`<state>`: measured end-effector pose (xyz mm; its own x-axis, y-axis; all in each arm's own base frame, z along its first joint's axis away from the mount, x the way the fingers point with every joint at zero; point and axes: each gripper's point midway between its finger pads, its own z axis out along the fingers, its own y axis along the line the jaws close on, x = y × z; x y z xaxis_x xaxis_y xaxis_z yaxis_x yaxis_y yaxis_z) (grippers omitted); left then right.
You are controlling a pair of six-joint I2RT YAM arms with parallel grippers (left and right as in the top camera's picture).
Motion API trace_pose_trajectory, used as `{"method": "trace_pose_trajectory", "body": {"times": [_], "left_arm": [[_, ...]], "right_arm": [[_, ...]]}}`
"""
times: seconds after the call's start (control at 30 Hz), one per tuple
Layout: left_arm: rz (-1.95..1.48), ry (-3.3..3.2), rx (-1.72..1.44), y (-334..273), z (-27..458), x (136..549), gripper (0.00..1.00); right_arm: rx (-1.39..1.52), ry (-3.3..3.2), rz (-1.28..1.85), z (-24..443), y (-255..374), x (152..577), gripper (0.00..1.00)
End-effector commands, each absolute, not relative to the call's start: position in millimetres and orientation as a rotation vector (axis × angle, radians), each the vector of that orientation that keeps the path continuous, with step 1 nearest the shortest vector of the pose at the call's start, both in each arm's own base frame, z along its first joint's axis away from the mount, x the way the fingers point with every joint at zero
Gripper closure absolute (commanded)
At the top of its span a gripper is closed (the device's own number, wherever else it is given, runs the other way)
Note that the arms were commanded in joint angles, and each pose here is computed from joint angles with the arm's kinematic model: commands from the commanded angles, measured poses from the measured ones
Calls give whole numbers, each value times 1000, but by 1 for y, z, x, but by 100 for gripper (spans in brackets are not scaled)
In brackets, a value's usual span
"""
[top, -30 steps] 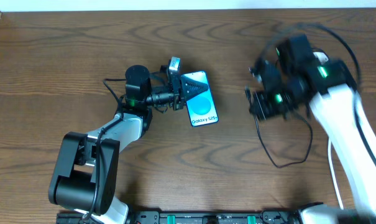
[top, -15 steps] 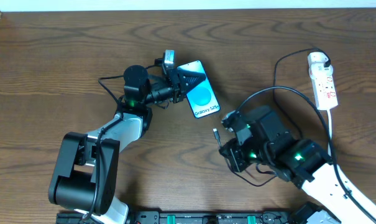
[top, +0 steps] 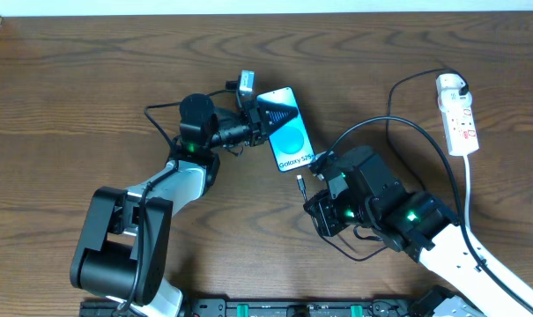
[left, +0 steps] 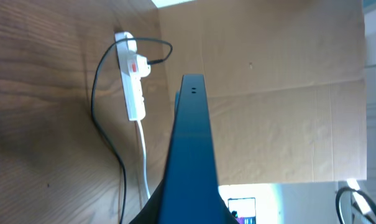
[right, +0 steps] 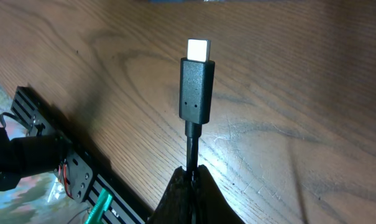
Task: Plug charger to phone and switch on socket
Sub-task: 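Carry the cable plug under the phone's bottom port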
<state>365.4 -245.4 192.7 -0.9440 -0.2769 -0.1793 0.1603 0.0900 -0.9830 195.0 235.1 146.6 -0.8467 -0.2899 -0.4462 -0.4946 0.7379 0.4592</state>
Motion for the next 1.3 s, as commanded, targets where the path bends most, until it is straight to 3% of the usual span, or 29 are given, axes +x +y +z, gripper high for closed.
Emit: {"method": "trace_pose_trajectory", "body": {"times": [0.0, 0.63, 1.27], "left_arm": [[-1933, 2024, 27, -249, 206, 358, 93], [-1974, 1967, 69, -249, 223, 355, 92], [-1980, 1967, 66, -249, 223, 354, 92]], "right_arm": [[-602, 2593, 826, 147, 237, 194, 99], [-659, 2571, 1024, 160, 250, 178, 99], [-594, 2572, 945, 159, 241, 186, 99]]}}
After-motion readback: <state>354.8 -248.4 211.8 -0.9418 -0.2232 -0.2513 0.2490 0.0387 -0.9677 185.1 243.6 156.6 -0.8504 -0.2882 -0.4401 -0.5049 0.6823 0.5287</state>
